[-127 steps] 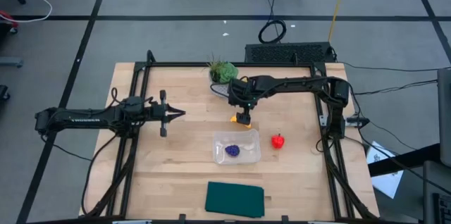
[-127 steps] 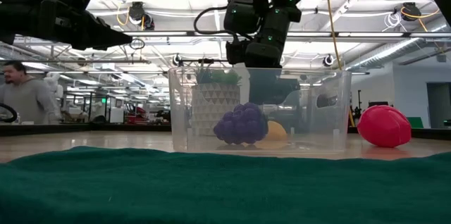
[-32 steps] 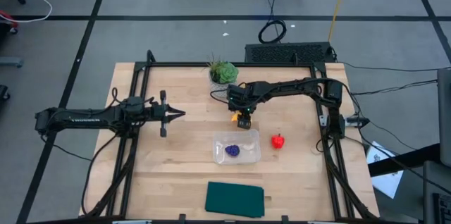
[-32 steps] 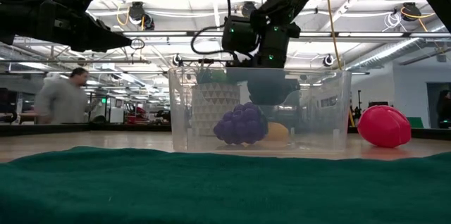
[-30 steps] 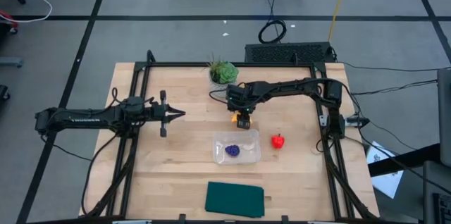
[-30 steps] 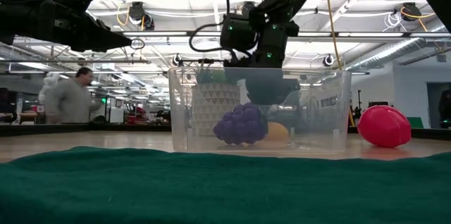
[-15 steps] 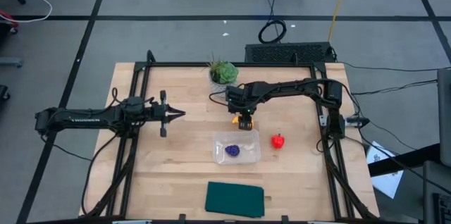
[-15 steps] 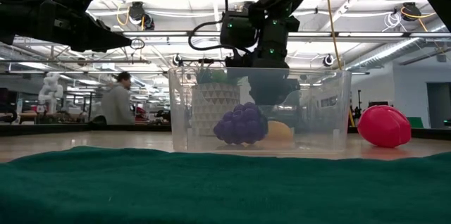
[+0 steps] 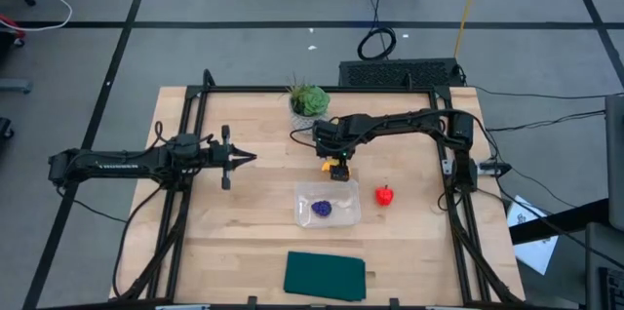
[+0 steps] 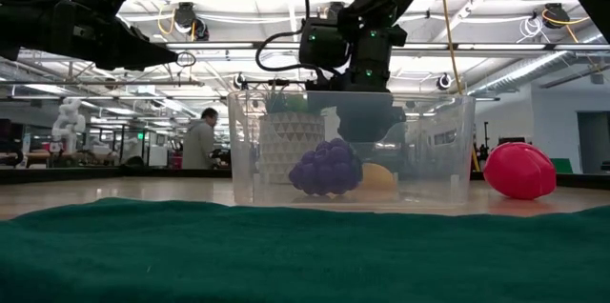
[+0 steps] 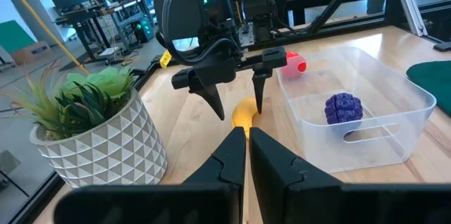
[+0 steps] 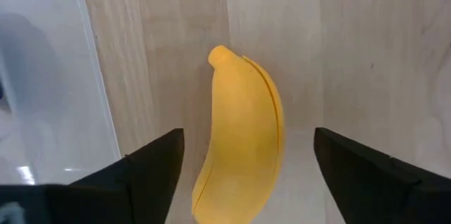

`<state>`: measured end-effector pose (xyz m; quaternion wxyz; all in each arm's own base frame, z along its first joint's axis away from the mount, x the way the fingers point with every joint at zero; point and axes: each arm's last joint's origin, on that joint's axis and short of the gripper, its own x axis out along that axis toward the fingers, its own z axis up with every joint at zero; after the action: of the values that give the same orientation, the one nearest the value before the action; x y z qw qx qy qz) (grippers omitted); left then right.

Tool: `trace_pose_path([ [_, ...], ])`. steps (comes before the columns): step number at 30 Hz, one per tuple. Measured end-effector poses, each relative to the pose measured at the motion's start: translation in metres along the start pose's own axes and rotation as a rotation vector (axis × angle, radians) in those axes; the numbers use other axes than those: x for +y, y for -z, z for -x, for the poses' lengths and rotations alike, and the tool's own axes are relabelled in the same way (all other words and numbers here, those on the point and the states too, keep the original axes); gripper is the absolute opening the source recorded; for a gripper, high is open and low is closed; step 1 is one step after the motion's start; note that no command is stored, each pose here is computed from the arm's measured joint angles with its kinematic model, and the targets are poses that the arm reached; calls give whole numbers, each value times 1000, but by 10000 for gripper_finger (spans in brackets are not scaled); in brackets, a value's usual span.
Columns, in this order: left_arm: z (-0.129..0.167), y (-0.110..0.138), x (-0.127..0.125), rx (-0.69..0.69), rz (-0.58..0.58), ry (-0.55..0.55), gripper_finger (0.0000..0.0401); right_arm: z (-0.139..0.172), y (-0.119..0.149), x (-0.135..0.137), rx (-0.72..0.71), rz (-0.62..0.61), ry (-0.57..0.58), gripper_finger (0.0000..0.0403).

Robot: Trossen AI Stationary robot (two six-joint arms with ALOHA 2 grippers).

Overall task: Pick and placing Produce into tupperware
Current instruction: Put the banana into the transparent bin

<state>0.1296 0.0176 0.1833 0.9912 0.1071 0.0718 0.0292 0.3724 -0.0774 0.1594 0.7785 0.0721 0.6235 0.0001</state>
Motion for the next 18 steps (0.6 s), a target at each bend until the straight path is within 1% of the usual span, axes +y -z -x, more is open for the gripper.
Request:
trace_pose_path([
  [3,0,0,0,0,0,0,26,-3,1,0,-5,-7,2,324],
  [7,0,0,0,0,0,0,26,-7,4,-1,-4,-8,2,333],
  [15,0,0,0,-1,0,0,26,-9,6,-1,3,-9,3,332],
  [18,0,0,0,-1,0,0,26,-9,6,-1,3,-9,4,320],
])
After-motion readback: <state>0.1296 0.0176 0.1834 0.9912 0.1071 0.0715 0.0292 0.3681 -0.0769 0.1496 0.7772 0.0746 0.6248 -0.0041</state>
